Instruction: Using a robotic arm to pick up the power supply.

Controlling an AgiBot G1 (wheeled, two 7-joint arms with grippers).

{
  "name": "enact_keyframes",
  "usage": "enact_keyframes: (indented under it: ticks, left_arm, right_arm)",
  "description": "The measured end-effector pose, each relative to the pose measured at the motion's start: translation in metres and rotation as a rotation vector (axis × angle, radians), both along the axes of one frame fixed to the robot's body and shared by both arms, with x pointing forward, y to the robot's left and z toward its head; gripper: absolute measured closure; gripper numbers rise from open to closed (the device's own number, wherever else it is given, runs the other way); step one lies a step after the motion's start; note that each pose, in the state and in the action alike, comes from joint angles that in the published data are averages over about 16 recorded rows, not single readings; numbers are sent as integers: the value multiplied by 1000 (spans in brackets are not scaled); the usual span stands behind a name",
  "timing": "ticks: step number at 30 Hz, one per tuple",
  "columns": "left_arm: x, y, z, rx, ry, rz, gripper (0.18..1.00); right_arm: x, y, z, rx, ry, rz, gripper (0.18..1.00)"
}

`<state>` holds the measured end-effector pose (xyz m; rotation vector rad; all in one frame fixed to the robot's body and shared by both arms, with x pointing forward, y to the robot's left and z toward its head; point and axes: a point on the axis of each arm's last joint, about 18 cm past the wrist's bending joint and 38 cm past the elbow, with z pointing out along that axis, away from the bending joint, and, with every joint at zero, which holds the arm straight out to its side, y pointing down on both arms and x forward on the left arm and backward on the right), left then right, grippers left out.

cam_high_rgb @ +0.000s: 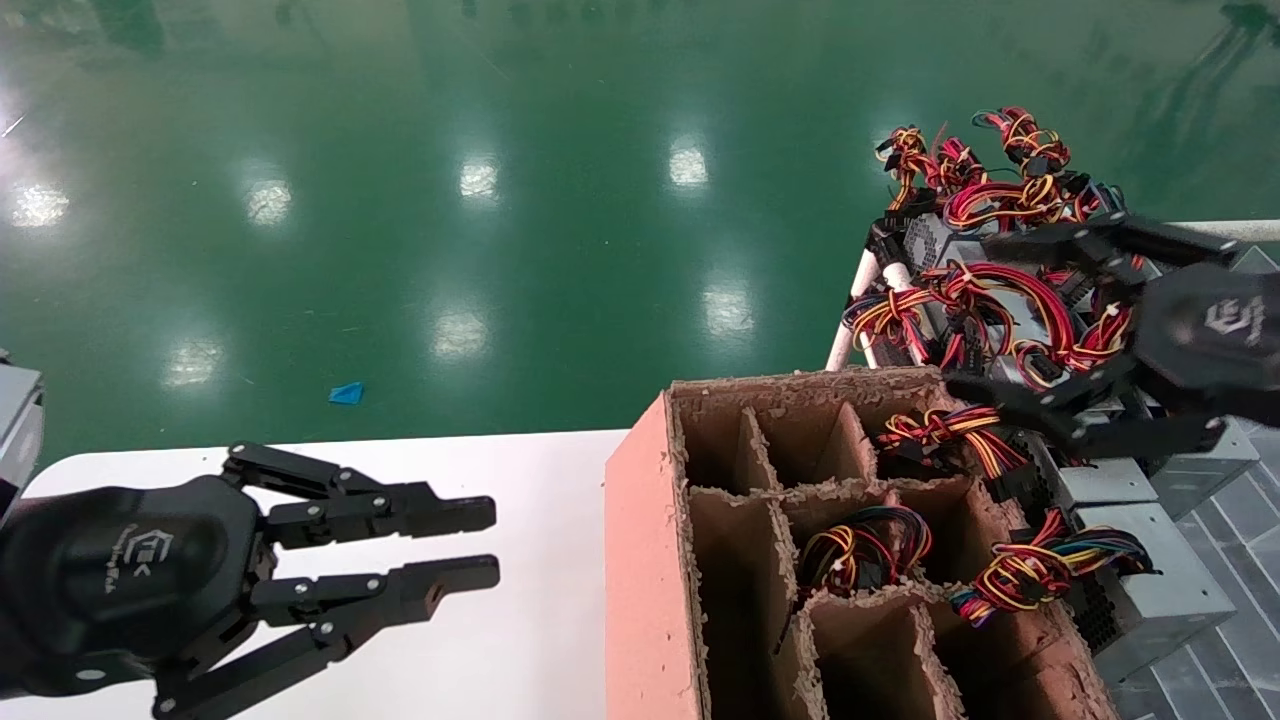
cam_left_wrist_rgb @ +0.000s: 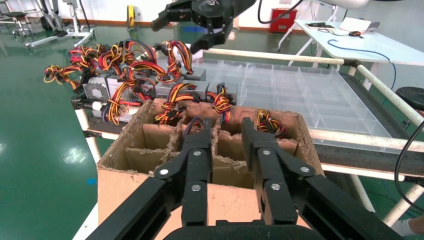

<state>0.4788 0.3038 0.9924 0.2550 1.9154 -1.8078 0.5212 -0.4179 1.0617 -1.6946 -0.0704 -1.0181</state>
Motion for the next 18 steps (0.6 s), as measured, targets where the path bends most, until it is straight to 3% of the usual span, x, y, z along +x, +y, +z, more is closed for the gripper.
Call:
enact_keyframes:
  ticks: [11,18]
  left_arm:
    - [0,0,0,0,0,0,723]
    - [0,0,0,0,0,0,551]
  right_arm:
    - [-6,44,-23,25,56,140,179]
    - [-15,70,-38,45,96,229,179]
